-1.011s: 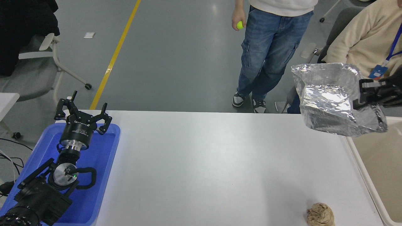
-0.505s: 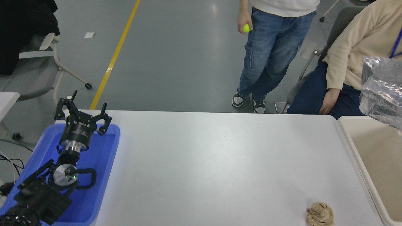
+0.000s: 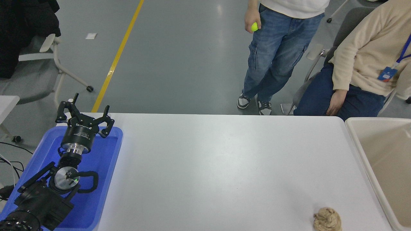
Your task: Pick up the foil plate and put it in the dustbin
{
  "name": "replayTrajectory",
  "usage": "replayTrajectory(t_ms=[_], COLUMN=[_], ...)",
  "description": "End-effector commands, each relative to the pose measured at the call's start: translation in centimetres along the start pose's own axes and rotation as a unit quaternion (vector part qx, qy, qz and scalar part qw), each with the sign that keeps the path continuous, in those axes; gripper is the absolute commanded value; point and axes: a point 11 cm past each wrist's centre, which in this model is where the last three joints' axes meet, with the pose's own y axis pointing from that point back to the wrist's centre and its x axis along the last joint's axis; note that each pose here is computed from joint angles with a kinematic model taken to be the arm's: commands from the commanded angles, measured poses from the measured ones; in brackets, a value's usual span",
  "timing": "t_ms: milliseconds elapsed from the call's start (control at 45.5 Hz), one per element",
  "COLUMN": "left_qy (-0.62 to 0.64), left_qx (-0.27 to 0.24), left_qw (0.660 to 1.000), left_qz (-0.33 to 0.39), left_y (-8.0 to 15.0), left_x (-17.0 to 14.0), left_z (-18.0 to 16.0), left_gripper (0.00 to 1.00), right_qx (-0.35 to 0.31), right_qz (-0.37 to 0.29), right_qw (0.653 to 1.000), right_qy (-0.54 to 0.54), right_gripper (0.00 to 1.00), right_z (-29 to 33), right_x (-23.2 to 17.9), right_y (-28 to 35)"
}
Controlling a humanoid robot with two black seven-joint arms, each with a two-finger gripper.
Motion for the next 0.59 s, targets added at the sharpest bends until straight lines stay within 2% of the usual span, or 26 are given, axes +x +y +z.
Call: replayTrajectory(t_ms=[0, 308, 571], left_qy=[-0.001, -0.001, 0.0], left_qx=[0.0, 0.0, 0.0], left_qw=[1.0, 1.0, 1.0], left_qz=[0.0, 0.0, 0.001], left_y=[0.0, 0.0, 0.0], left_x=[0.0, 0.0, 0.0], left_z=[0.0, 0.0, 0.0], left_gripper=[1.0, 1.0, 1.0], right_qx=[-0.046, -0.069, -0.1], right_qz=[0.015, 0.085, 0.154], right_qw=[0.999, 0.994, 0.983], right_qy=[-0.023, -0.012, -0.021], right_gripper=[0.0, 0.0, 0.0], right_z=[3.4, 4.2, 3.8], right_x=[-4.4, -9.7, -10.5], right_y=[-6.3, -10.8, -11.8])
